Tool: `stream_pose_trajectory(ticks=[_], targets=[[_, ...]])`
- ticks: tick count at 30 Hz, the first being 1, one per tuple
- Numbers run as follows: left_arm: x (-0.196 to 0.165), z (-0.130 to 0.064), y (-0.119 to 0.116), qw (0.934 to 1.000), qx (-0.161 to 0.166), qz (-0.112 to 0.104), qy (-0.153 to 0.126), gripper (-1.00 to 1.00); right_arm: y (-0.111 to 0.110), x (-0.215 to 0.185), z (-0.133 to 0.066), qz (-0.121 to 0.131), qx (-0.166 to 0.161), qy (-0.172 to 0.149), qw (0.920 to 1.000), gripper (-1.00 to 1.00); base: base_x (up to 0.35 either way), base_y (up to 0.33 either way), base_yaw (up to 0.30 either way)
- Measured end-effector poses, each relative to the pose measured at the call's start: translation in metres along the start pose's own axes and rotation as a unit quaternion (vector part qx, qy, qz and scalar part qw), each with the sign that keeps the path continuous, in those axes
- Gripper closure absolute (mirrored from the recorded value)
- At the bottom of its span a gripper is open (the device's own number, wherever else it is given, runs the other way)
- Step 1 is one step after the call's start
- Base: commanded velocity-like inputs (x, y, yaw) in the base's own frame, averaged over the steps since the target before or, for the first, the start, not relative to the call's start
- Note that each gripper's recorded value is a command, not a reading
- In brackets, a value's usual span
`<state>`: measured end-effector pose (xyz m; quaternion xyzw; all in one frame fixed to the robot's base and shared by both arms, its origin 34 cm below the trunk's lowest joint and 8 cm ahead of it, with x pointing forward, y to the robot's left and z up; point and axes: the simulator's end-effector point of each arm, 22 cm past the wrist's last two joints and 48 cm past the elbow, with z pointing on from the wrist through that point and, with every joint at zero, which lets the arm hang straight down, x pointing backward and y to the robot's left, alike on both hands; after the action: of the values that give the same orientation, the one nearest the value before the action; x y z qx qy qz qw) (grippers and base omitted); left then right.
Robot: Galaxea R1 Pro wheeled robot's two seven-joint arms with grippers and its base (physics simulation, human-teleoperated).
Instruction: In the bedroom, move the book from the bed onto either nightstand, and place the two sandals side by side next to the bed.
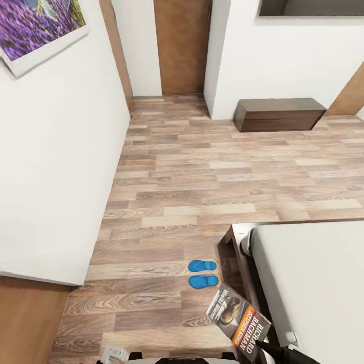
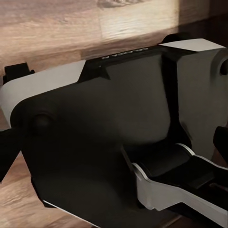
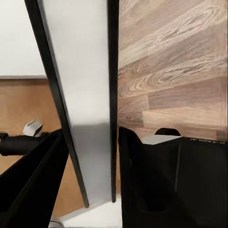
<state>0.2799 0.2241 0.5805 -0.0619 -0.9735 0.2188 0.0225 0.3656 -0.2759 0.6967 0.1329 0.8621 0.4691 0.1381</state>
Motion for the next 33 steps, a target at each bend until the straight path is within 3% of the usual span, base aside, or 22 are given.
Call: stream_pose_trajectory(ticks=[22,33], targets=[[-0.0016,0.0004,-0.0016,1.0,0.002,-0.004,-0.003,-1.0,-0.0044,0.0001,0.0,-0.001,0.01,0.0,0.9999,1.0,0.0,0.0,0.288],[-0.0014,0.0008,-0.0022,1.0,0.003,-0.004,-0.003,-1.0,-0.0045,-0.0004,0.0,-0.014,0.01,-0.001,0.9998,1.0,0.0,0.0,0.072]])
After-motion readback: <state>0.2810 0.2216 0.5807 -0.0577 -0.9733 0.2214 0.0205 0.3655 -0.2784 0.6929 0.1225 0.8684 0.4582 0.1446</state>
